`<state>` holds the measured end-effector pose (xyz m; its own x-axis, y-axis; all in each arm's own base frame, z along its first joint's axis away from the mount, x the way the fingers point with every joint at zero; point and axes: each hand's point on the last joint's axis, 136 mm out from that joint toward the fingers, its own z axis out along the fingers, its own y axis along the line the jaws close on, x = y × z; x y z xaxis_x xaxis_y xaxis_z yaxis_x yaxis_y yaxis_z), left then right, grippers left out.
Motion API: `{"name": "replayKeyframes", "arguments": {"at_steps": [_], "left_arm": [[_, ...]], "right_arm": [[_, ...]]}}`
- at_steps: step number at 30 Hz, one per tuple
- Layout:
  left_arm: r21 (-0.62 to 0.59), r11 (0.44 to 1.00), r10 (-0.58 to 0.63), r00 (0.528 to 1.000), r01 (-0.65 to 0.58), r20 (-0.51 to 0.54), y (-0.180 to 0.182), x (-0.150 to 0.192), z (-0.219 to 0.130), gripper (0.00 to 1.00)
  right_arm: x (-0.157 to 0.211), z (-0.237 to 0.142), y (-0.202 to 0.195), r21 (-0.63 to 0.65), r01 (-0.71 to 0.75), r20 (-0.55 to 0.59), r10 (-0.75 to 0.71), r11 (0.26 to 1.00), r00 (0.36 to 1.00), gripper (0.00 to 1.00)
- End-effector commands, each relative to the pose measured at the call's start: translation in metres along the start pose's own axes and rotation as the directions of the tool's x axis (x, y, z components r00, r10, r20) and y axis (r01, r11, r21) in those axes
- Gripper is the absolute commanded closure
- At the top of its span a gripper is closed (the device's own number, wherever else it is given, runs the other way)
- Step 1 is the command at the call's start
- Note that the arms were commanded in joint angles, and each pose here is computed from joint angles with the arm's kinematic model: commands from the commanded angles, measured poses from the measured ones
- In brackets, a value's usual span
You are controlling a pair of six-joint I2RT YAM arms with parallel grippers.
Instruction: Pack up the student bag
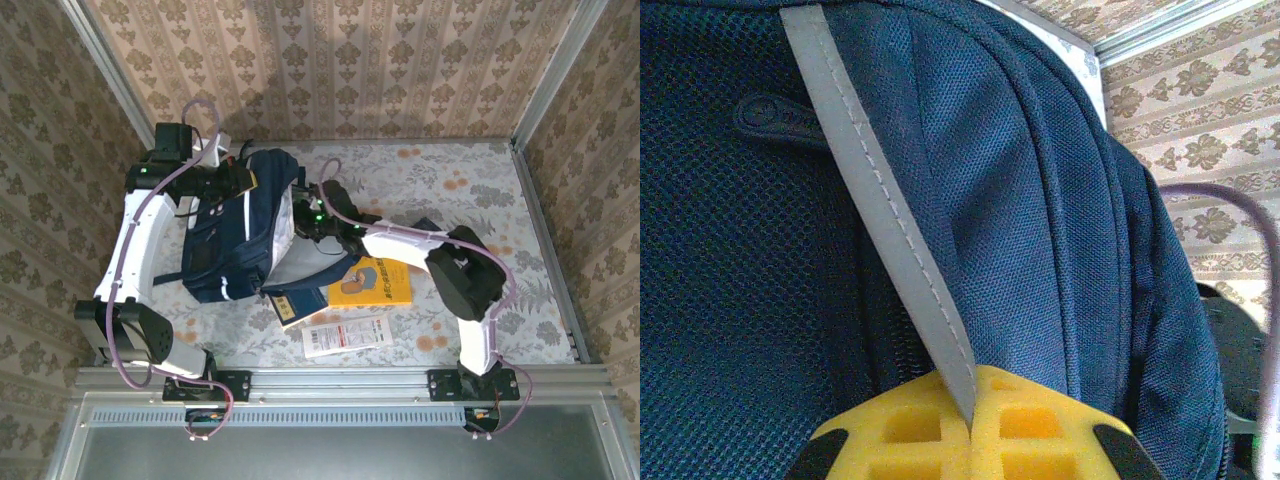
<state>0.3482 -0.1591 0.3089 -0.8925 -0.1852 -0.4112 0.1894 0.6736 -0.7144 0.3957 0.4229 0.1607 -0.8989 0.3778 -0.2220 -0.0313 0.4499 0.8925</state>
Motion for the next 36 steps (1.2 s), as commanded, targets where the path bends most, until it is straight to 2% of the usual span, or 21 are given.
{"name": "replayKeyframes", "arguments": {"at_steps": [1, 6, 11, 14, 16, 20, 26, 29, 32, 36], "left_arm": [[0.142, 0.981, 0.120, 0.987, -0.134, 0.104, -0.049, -0.018, -0.026, 1.00], [0.154, 0.980, 0.111, 0.990, -0.124, 0.089, -0.048, -0.018, -0.021, 1.00], [0.165, 0.979, 0.104, 0.991, -0.117, 0.081, -0.047, -0.017, -0.016, 1.00], [0.171, 0.978, 0.105, 0.992, -0.117, 0.075, -0.048, -0.016, -0.014, 1.00], [0.172, 0.978, 0.105, 0.992, -0.117, 0.073, -0.047, -0.015, -0.013, 1.00], [0.160, 0.981, 0.099, 0.992, -0.110, 0.073, -0.042, -0.015, -0.011, 1.00], [0.145, 0.986, 0.074, 0.995, -0.084, 0.073, -0.032, -0.015, -0.007, 1.00], [0.134, 0.988, 0.071, 0.994, -0.082, 0.080, -0.029, -0.016, -0.009, 1.00], [0.120, 0.990, 0.063, 0.994, -0.074, 0.095, -0.026, -0.018, -0.013, 1.00], [0.104, 0.992, 0.055, 0.992, -0.066, 0.111, -0.021, -0.018, -0.017, 1.00]], "right_arm": [[0.001, 0.027, 0.026, -0.075, 0.017, 0.007, -0.017, 0.997, 1.000, 1.00], [-0.001, 0.062, 0.025, -0.104, 0.000, 0.034, 0.003, 0.995, 0.999, 1.00], [0.007, 0.093, 0.007, -0.038, -0.043, 0.040, 0.045, 0.998, 0.998, 1.00], [0.015, 0.110, -0.001, 0.015, -0.028, 0.022, 0.028, 0.999, 0.999, 0.93], [0.026, 0.122, -0.003, 0.029, 0.008, -0.017, -0.008, 1.000, 1.000, 0.83], [0.036, 0.132, -0.004, 0.015, 0.031, -0.068, -0.030, 0.999, 0.997, 0.52], [0.026, 0.102, 0.025, -0.074, 0.142, -0.025, -0.144, 0.987, 0.989, 0.23], [0.021, 0.082, 0.040, -0.096, 0.202, 0.007, -0.202, 0.975, 0.979, 0.12], [0.018, 0.065, 0.048, -0.102, 0.237, 0.036, -0.235, 0.966, 0.971, 0.06], [0.014, 0.049, 0.040, -0.028, 0.278, 0.041, -0.277, 0.960, 0.960, 0.03]]}}
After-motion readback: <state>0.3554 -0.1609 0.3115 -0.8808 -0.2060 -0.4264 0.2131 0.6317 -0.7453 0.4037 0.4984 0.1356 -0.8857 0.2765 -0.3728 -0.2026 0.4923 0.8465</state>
